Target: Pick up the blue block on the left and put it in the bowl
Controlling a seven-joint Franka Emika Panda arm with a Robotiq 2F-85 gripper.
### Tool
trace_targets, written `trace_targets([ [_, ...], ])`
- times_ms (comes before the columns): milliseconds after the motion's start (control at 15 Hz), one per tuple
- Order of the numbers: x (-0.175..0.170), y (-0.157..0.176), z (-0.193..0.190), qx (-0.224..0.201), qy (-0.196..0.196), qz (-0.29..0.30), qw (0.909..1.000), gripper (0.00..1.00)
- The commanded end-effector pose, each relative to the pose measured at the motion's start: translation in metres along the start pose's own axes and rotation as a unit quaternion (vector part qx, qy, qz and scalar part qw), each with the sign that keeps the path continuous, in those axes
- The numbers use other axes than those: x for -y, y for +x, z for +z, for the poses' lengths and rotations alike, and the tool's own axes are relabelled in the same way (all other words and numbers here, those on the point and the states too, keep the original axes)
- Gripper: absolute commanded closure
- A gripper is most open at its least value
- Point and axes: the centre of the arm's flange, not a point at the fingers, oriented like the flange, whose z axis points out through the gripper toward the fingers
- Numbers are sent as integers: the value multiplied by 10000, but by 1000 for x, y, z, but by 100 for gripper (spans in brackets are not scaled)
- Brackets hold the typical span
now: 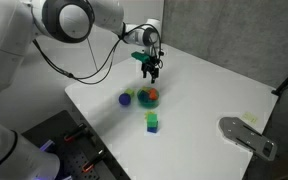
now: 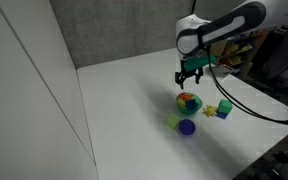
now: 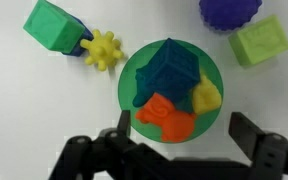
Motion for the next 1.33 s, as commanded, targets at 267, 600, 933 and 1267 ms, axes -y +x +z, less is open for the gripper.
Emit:
trace_targets([
  [267,-6,-43,-105,414,37,-353,9985,0],
  [600,-35,-88,-148,361,99,-1046,9938,0],
  [933,-65,-127,-164,213,242,-1225,9919,0],
  [1267,-83,-168,-164,88,261,-1117,9934,0],
])
